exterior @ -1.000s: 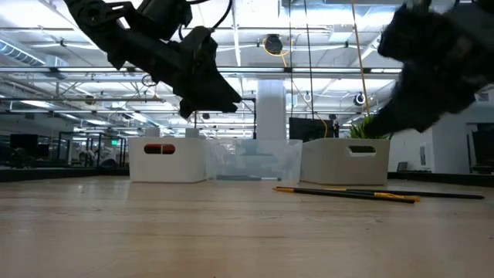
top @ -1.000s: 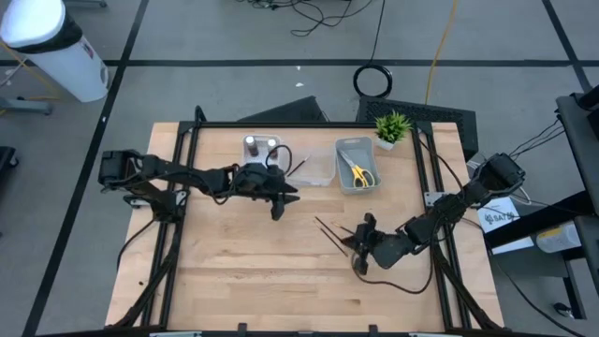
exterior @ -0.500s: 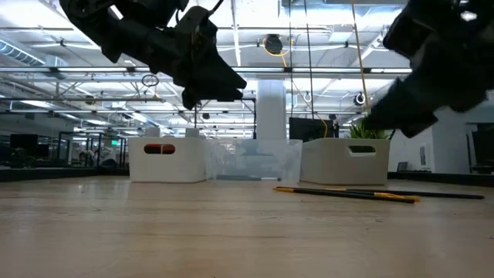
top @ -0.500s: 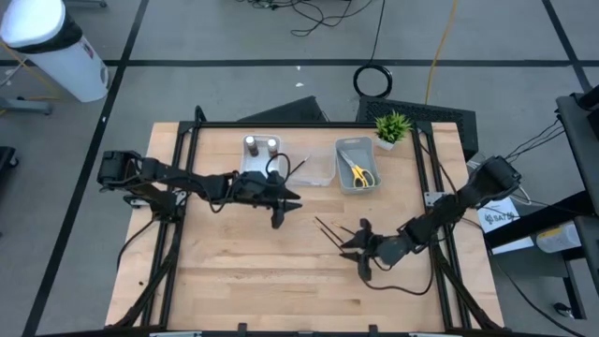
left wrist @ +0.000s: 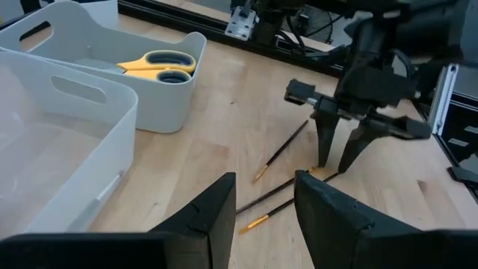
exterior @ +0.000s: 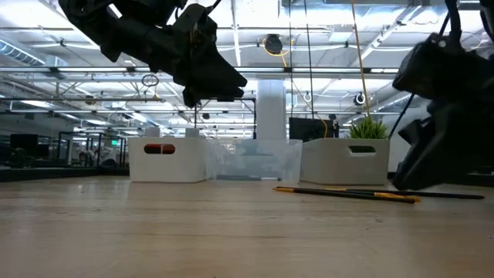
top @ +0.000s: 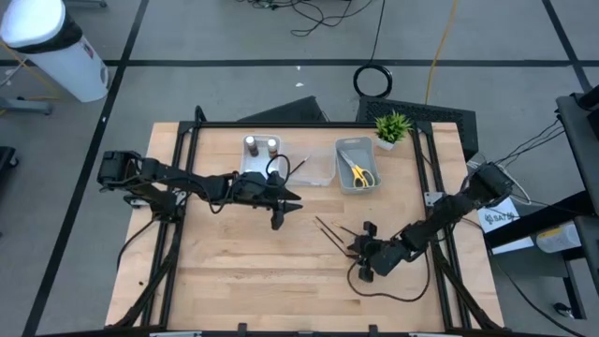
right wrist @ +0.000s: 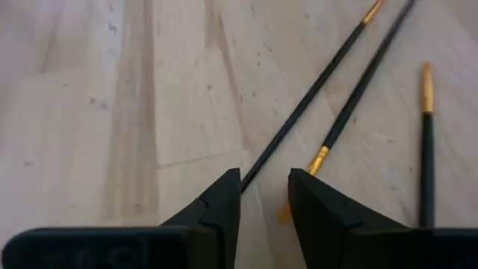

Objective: Pick & Place Paint Supplies
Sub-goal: Put the gold paint brush in the transparent bin

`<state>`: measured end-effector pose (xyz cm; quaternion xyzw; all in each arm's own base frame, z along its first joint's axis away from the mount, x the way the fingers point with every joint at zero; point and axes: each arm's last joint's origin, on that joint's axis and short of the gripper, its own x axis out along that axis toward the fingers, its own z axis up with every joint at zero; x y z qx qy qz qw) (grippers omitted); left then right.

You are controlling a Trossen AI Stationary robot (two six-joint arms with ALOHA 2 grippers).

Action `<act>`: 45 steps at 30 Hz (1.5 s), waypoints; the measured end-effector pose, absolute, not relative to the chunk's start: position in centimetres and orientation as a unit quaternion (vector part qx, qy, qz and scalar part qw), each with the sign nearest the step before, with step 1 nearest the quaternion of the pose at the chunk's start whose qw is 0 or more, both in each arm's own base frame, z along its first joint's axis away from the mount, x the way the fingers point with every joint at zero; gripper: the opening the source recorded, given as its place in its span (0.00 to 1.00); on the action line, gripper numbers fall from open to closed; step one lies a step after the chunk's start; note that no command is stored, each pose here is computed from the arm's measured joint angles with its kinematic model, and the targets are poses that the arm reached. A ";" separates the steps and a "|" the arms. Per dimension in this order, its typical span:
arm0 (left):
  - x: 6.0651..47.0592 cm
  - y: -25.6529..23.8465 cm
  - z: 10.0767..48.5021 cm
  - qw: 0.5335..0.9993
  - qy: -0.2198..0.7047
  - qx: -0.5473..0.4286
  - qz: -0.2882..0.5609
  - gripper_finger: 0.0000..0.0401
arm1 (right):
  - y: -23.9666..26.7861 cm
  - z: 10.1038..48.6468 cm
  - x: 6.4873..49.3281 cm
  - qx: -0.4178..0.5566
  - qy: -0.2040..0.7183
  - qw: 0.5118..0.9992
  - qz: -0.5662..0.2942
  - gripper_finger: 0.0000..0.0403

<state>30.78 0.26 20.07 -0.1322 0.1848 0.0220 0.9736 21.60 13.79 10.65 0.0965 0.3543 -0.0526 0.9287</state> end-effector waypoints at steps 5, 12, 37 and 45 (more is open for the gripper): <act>30.8 0.3 20.1 0.974 0.184 -0.132 0.029 0.37 | 13.7 9.1 22.3 0.075 0.359 0.927 -0.085 0.23; 30.8 0.3 20.1 0.973 0.184 -0.132 0.030 0.37 | 13.4 8.3 22.5 0.076 0.388 0.915 -0.075 0.20; 31.0 -1.9 20.3 0.973 0.164 -0.164 0.000 0.37 | 13.6 8.1 22.3 0.095 0.416 0.904 -0.037 0.06; 32.7 -5.2 16.2 0.972 0.171 -0.159 0.008 0.37 | 13.6 8.1 22.2 0.097 0.417 0.903 -0.039 0.06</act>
